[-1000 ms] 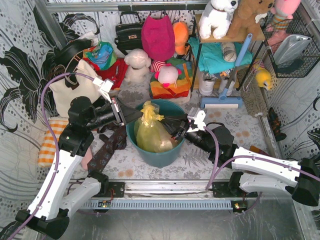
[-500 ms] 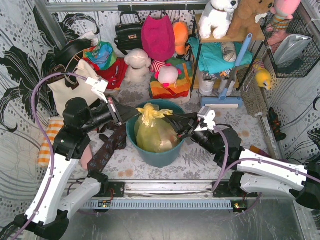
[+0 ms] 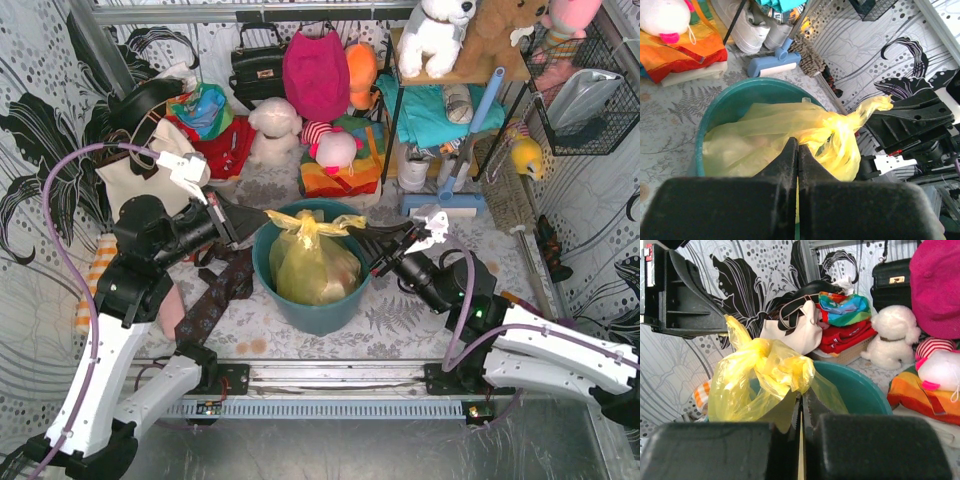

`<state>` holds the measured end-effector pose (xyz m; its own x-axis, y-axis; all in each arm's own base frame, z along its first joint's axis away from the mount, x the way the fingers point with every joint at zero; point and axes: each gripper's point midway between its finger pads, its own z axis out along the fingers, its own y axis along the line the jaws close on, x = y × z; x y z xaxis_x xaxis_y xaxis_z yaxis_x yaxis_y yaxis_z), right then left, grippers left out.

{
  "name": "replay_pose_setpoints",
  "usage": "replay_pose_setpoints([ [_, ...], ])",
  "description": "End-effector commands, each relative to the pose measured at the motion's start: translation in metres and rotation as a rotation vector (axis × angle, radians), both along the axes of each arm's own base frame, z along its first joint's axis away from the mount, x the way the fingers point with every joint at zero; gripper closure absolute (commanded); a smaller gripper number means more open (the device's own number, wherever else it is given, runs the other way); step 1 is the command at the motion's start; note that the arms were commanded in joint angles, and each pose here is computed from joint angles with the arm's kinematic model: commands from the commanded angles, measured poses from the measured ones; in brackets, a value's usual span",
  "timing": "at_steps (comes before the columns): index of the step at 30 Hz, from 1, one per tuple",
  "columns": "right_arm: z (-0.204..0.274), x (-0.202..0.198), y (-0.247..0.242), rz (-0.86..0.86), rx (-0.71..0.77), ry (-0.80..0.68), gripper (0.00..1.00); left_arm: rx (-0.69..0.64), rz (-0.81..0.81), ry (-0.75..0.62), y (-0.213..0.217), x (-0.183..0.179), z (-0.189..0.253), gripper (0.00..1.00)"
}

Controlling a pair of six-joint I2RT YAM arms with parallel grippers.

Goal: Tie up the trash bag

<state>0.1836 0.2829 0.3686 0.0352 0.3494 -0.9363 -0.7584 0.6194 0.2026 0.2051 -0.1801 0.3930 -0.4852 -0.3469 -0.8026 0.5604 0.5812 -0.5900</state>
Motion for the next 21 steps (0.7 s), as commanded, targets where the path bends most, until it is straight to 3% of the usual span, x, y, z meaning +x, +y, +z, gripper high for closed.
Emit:
replay_pose_setpoints([
  [1, 0.009, 0.001, -0.022, -0.053, 0.051, 0.088, 1.00, 0.030, 0.073, -0.057, 0.012, 0.004, 0.011, 1.00],
  [12, 0.004, -0.003, -0.044, -0.083, 0.073, 0.152, 1.00, 0.057, 0.152, -0.063, 0.027, 0.001, 0.015, 1.00],
  [21, 0.084, -0.002, -0.046, -0.096, 0.140, 0.011, 1.00, 0.007, 0.098, -0.228, 0.018, 0.000, 0.084, 1.00],
])
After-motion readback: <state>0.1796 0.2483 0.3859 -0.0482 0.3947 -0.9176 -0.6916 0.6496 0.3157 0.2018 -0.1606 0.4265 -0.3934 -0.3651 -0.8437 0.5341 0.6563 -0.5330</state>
